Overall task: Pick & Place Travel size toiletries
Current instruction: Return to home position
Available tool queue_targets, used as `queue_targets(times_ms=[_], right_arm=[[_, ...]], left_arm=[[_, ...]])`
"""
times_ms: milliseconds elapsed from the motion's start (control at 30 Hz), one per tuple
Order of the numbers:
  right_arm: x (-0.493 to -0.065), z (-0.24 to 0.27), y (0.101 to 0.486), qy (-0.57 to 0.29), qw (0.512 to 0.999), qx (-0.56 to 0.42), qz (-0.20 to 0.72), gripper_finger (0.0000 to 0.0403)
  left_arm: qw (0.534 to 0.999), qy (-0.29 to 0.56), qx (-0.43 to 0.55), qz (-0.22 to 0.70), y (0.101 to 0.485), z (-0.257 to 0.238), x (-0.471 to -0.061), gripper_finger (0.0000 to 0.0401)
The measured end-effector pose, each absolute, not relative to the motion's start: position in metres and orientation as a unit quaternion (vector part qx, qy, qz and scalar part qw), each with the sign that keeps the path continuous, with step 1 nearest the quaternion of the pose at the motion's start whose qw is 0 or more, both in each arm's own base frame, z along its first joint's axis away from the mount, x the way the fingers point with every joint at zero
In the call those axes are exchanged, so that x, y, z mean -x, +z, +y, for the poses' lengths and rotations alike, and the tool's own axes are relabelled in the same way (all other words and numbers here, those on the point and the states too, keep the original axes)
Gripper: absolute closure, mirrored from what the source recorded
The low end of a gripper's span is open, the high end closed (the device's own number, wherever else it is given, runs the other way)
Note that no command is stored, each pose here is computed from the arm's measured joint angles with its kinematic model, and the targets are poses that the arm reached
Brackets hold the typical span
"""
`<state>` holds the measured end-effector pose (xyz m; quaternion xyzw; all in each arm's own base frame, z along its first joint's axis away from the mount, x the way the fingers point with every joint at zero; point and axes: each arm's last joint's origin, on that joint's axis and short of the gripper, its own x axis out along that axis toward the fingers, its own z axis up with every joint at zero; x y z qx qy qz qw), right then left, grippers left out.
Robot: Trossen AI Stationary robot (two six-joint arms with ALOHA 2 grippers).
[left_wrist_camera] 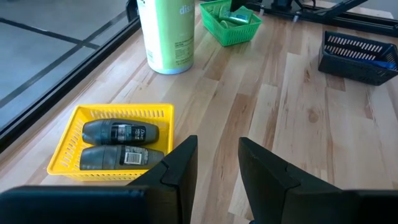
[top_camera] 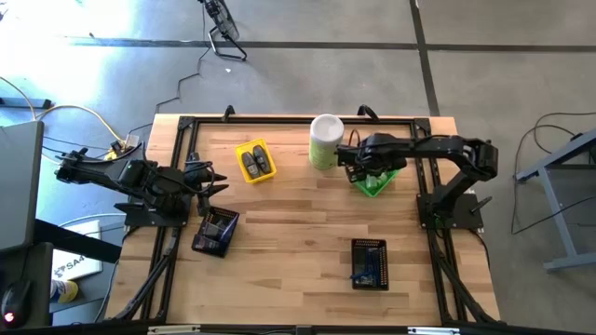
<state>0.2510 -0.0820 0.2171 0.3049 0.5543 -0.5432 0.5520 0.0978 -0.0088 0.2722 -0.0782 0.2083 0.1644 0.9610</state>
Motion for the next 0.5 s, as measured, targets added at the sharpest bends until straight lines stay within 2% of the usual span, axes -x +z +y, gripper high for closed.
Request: queue_targets(times_ms=[100,267,500], right_arm=[[-0.25,-0.074,0.223,-0.537,0.564,-0.305,0.548,0.0146],[-0.247,-0.054,0.239,-0.522,0.597,-0.314,0.522,0.022],[-0.257,-0.02,0.254,-0.466,0.686,-0.312,0.463,0.0328]], left_arm=[[0.961,0.165,0.078,0.208,0.272,-0.009,-0.098,0.0288],[0.961,0.165,0.078,0.208,0.272,-0.009,-0.098,0.0288],[0.961,0.165,0.078,0.208,0.272,-0.009,-0.098,0.0288]])
